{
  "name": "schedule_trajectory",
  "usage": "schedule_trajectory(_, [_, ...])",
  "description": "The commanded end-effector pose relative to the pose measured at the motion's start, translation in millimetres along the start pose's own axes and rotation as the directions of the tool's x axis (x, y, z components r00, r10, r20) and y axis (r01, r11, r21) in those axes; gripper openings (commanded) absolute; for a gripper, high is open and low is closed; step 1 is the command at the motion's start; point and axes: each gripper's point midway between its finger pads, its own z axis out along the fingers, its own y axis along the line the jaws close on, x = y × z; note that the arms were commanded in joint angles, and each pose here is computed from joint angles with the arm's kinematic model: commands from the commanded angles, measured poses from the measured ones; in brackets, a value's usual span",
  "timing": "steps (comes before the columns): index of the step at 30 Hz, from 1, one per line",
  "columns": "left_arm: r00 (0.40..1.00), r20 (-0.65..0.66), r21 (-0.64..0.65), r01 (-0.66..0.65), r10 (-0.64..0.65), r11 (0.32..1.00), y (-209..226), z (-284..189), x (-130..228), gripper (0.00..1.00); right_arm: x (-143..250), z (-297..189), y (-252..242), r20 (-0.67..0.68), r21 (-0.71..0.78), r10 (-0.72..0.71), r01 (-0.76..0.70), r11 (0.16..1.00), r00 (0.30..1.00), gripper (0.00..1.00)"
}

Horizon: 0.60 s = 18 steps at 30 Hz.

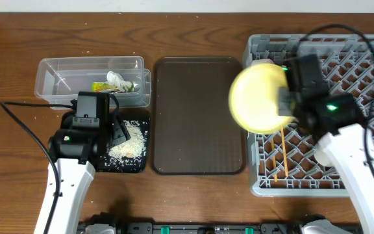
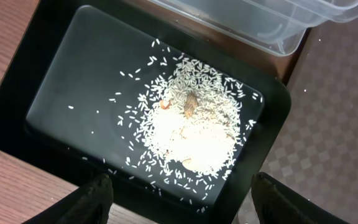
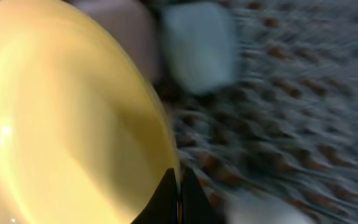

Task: Sort waste into correct bins and load items into the dishwasher rack
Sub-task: 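Lift the yellow plate and stand it upright in the rack slots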

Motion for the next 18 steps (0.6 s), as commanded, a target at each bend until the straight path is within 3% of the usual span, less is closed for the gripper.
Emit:
schedule_trajectory(1, [1.000,0.001,-0.028,0.009,-0.009,1.000,6,2,0,0.74,-2,-10,-52,0.014,0.203,-0.074,0.069,0.977,0.997,0.01])
schedule_trajectory(12, [1.000,0.001,-0.029,0.009,-0.009,1.000,6,2,0,0.74,15,-14,-102,-0.134,0.448,-0.165,0.208,0.870,0.977,0.01])
schedule_trajectory(18, [1.000,0.001,-0.029,0.009,-0.009,1.000,6,2,0,0.74,22,6,-84,-0.172,0.381,-0.148,0.204,0.902,0.974,0.01])
